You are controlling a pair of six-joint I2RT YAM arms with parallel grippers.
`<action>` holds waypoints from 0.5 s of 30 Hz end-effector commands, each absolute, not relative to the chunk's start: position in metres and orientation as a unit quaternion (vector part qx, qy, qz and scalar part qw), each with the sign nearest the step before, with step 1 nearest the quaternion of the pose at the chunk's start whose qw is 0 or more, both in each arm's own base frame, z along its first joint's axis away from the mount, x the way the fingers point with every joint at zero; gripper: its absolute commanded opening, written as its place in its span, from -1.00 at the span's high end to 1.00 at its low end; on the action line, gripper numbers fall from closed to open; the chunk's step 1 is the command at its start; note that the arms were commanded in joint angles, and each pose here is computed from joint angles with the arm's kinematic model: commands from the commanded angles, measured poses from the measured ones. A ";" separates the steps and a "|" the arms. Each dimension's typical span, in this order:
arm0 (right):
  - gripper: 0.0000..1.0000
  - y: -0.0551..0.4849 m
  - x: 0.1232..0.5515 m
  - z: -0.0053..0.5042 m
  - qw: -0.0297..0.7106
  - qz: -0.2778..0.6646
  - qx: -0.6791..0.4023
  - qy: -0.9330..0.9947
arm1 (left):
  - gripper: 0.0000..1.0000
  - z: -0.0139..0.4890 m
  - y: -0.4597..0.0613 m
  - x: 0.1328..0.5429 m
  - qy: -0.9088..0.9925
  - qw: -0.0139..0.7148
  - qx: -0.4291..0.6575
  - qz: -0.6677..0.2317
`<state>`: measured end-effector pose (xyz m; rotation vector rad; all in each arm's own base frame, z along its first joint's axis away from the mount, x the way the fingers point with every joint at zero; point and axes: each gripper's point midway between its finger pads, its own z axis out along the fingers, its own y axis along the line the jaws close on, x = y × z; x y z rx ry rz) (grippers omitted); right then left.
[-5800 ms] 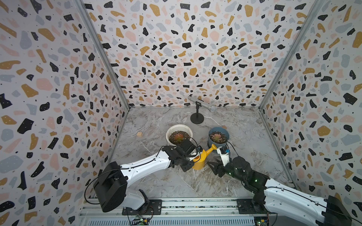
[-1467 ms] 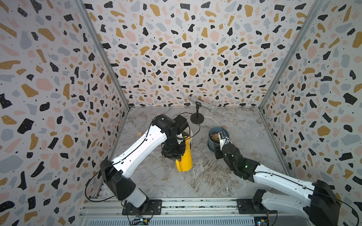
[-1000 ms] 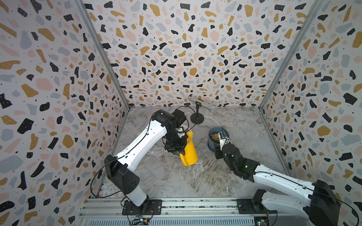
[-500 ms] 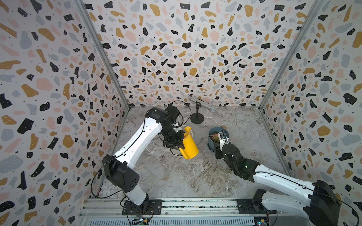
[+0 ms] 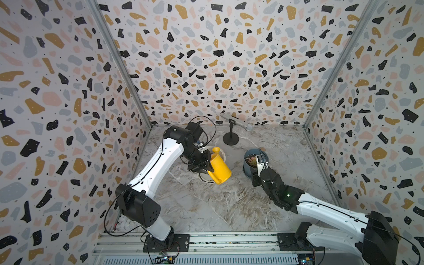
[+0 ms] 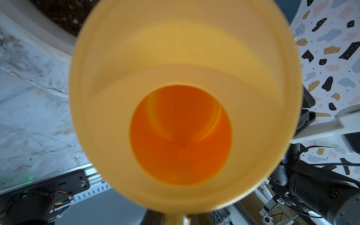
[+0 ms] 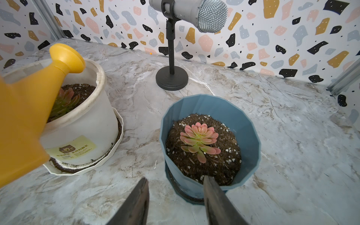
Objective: Water the succulent around the soil edge
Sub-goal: Water the soil of the potted plant with water.
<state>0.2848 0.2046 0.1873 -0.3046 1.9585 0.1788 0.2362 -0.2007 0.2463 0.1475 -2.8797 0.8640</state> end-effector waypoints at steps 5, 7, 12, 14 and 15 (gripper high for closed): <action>0.02 0.203 0.284 0.194 0.550 0.079 -0.127 0.822 | 1.00 0.252 -0.186 0.241 -0.944 0.030 0.087 0.315; 0.02 0.203 0.284 0.194 0.549 0.080 -0.127 0.822 | 1.00 0.251 -0.183 0.239 -0.944 0.028 0.092 0.316; 0.02 0.203 0.284 0.194 0.549 0.080 -0.128 0.822 | 1.00 0.245 -0.177 0.237 -0.941 0.031 0.099 0.321; 0.02 0.204 0.284 0.194 0.549 0.081 -0.128 0.822 | 1.00 0.245 -0.176 0.236 -0.940 0.030 0.100 0.325; 0.03 0.204 0.283 0.194 0.548 0.081 -0.129 0.822 | 1.00 0.244 -0.175 0.235 -0.940 0.030 0.100 0.325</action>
